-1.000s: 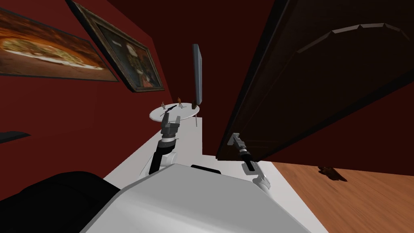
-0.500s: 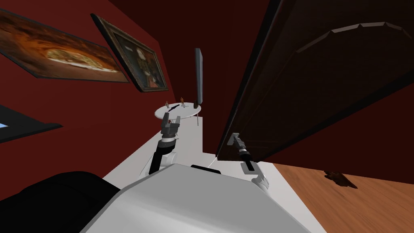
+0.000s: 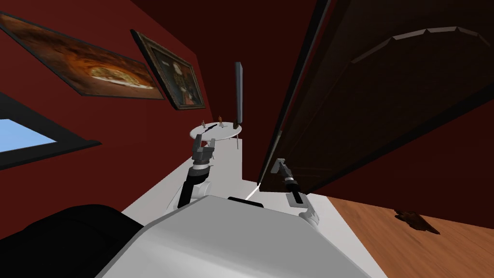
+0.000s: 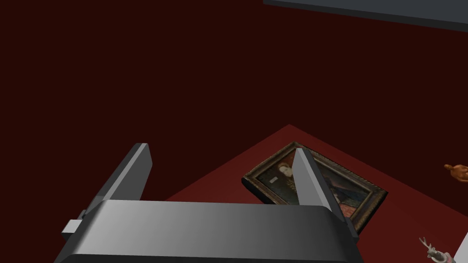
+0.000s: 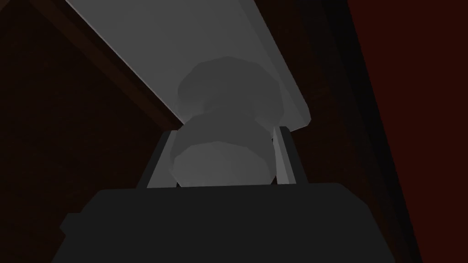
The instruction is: Pull the door open
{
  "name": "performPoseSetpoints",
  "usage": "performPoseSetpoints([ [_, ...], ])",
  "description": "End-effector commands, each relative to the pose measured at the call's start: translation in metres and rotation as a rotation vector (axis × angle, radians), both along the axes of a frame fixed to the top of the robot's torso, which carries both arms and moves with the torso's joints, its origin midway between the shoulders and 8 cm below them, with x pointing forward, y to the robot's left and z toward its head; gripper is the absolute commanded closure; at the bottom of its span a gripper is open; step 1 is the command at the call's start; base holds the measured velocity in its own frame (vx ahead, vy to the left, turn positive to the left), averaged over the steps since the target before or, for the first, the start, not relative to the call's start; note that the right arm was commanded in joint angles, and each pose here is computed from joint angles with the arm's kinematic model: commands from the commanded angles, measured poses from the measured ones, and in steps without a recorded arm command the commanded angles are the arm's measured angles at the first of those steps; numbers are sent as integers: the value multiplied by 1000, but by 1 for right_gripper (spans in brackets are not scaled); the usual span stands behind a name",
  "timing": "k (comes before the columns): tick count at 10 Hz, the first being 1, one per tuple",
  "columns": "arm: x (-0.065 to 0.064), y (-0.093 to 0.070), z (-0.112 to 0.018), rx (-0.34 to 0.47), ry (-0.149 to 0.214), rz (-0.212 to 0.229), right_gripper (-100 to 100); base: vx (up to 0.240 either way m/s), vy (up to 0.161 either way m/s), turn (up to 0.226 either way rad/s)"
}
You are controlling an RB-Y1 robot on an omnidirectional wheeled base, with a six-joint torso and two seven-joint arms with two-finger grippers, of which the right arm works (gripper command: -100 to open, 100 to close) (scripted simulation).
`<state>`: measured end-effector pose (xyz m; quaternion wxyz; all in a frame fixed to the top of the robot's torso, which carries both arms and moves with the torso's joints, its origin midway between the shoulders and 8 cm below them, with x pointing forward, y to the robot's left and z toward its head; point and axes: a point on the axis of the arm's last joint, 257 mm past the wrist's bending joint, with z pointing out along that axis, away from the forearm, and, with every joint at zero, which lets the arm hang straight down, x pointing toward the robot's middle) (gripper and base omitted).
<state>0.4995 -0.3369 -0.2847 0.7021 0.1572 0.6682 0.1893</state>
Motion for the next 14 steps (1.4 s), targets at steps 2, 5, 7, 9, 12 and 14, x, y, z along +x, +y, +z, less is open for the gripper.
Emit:
performPoseSetpoints([
  [2, -1, 8, 4, 157, -13, 2, 100, -95, -80, 124],
  [5, -1, 9, 6, 283, -22, -3, 100, -73, -46, 66],
  [7, -1, 11, 8, 407, -32, -8, 100, -101, -72, 120],
  [9, -2, 11, 9, 484, -36, -9, 100, -67, -56, 66],
  [12, -2, 13, 10, 624, -47, -12, 100, -78, -50, 92],
  [14, -2, 13, 11, 695, -52, -13, 100, -65, -59, 84],
])
